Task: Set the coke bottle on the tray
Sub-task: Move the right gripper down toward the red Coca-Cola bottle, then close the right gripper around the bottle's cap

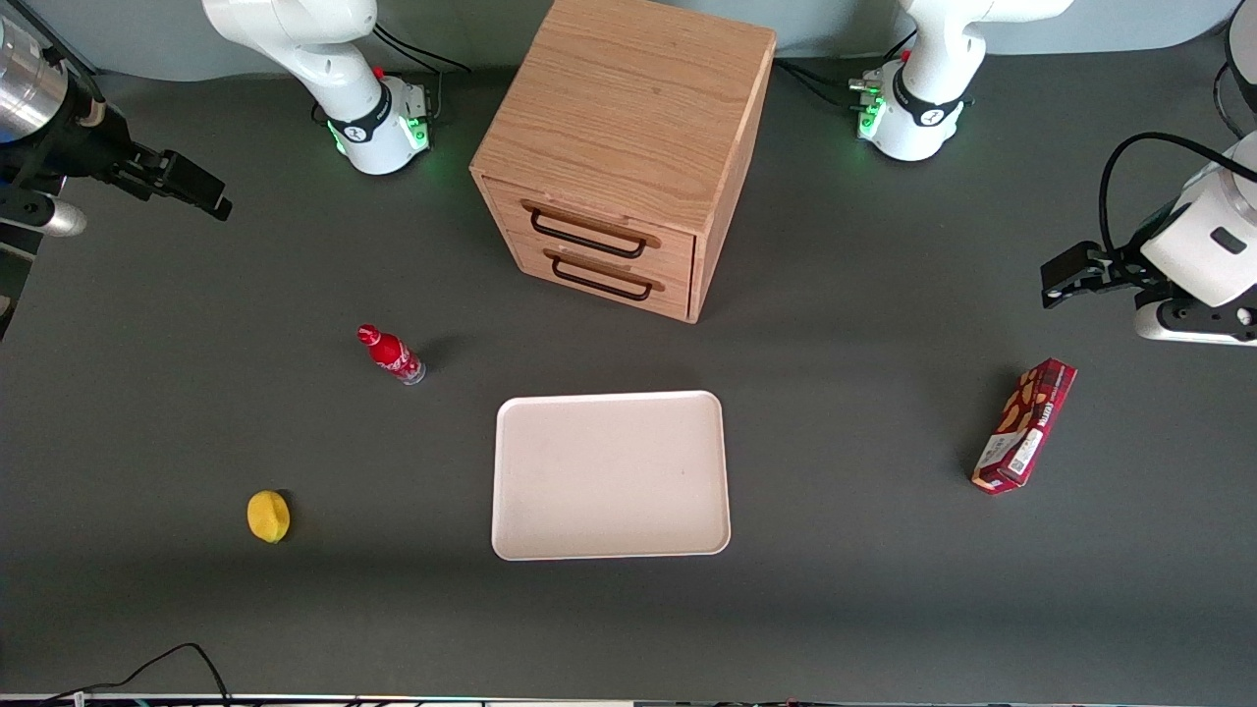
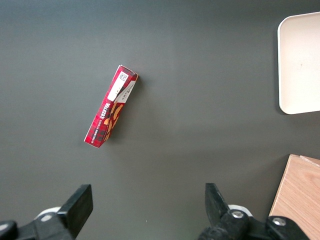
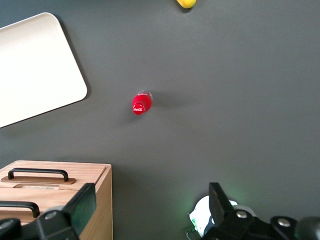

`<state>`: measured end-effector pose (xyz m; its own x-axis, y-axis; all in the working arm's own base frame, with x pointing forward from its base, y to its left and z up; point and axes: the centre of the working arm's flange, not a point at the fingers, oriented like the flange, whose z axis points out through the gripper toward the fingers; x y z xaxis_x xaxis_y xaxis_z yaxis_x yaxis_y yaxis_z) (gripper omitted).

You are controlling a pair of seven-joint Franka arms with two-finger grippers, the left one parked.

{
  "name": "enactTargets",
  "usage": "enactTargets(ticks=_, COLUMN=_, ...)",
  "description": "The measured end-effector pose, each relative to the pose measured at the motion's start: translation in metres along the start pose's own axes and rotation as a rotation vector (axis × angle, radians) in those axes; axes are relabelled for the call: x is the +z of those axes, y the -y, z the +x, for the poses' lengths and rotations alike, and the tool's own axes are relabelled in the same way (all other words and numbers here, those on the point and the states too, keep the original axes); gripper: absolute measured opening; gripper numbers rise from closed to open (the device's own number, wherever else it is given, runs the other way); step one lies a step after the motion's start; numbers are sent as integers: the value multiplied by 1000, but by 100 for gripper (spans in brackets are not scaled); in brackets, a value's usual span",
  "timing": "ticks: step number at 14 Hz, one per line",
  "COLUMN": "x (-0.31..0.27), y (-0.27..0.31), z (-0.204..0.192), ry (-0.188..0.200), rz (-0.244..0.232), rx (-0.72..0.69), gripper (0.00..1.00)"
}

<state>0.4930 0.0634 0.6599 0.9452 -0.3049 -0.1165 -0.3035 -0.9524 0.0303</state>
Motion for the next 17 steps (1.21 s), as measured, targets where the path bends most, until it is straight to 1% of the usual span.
enactTargets(ticks=3, x=0, y=0, z=3, ry=7, rz=1, rx=1, gripper=100)
enactTargets(ticks=5, x=2, y=4, z=0, ry=19, rz=-1, rx=-8, gripper=100)
enactTargets(ticks=7, x=21, y=23, z=5, ry=28, rz=-6, rx=-38, gripper=100)
enactTargets(ticks=9, x=71, y=41, z=22, ry=30, rz=-6, rx=-54, gripper=100)
enactTargets(ticks=12, x=177, y=57, z=39, ry=31, rz=-5, rx=-64, gripper=100)
enactTargets(ticks=15, x=264, y=55, z=38, ry=14, rz=4, rx=-62, gripper=100)
enactTargets(ticks=17, x=303, y=54, z=30, ry=6, rz=6, rx=-65, gripper=100)
